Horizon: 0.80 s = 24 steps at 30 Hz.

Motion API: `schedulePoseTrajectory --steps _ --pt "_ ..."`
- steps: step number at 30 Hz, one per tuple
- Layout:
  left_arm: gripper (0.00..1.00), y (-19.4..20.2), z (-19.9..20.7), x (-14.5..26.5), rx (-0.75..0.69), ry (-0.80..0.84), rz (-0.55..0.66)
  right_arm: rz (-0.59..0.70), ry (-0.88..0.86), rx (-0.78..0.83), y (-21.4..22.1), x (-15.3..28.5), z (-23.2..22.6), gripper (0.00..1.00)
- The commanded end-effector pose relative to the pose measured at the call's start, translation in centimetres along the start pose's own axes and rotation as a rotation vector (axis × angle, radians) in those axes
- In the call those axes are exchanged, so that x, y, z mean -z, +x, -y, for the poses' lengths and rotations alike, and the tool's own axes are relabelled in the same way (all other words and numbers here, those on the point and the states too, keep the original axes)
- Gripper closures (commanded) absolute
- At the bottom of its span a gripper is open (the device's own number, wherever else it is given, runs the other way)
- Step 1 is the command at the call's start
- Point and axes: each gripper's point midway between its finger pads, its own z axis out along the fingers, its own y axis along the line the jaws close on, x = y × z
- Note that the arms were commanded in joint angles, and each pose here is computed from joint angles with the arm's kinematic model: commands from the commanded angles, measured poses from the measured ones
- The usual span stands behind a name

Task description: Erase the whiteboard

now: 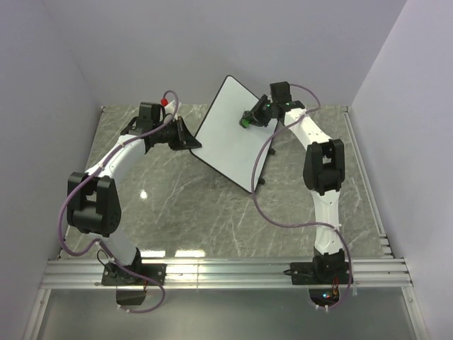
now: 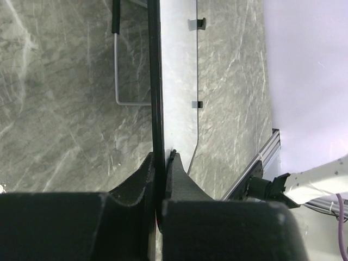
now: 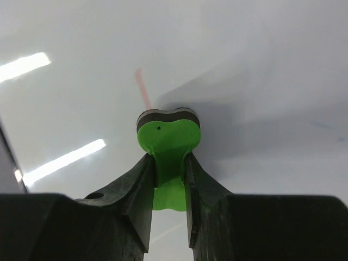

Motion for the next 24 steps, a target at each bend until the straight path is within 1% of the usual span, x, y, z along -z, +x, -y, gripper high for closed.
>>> schedulePoseTrajectory --steps 1,2,4,9,11,15,19,22,24 --pt "1.00 5.1 -1.0 -0.7 -0.100 -0.032 -0.170 -0.152 0.330 -0.016 5.1 -3.0 9.3 1.00" --pt "1.00 5.0 -1.0 -0.7 -0.100 -0.030 -0.170 -0.129 0.307 -0.002 3.9 -2.9 7.9 1.00" --pt "1.00 5.0 -0.8 -0.9 -0.113 -0.028 -0.173 -0.146 0.330 -0.007 4.2 -3.0 8.2 1.00" --pt "1.00 6.3 -0.3 -1.5 -0.155 -0.047 -0.220 -0.095 0.236 -0.009 2.5 -3.7 4.7 1.00" --pt "1.00 7.4 0.2 -1.8 -0.168 -0.040 -0.245 -0.047 0.188 -0.035 1.0 -3.9 2.8 1.00" --pt "1.00 8.7 1.3 -1.9 -0.193 -0.018 -0.268 0.109 0.087 -0.083 -3.1 -4.0 -0.5 1.00" --pt "1.00 8.8 1.7 -1.9 -0.206 -0.012 -0.272 0.259 0.089 -0.210 -6.6 -3.9 -0.9 1.00" --pt "1.00 8.8 2.0 -1.7 -0.208 -0.002 -0.271 0.342 0.082 -0.250 -8.3 -4.0 -1.1 1.00" --pt "1.00 8.9 2.3 -1.7 -0.215 0.007 -0.266 0.373 0.077 -0.274 -8.7 -4.0 -1.4 1.00"
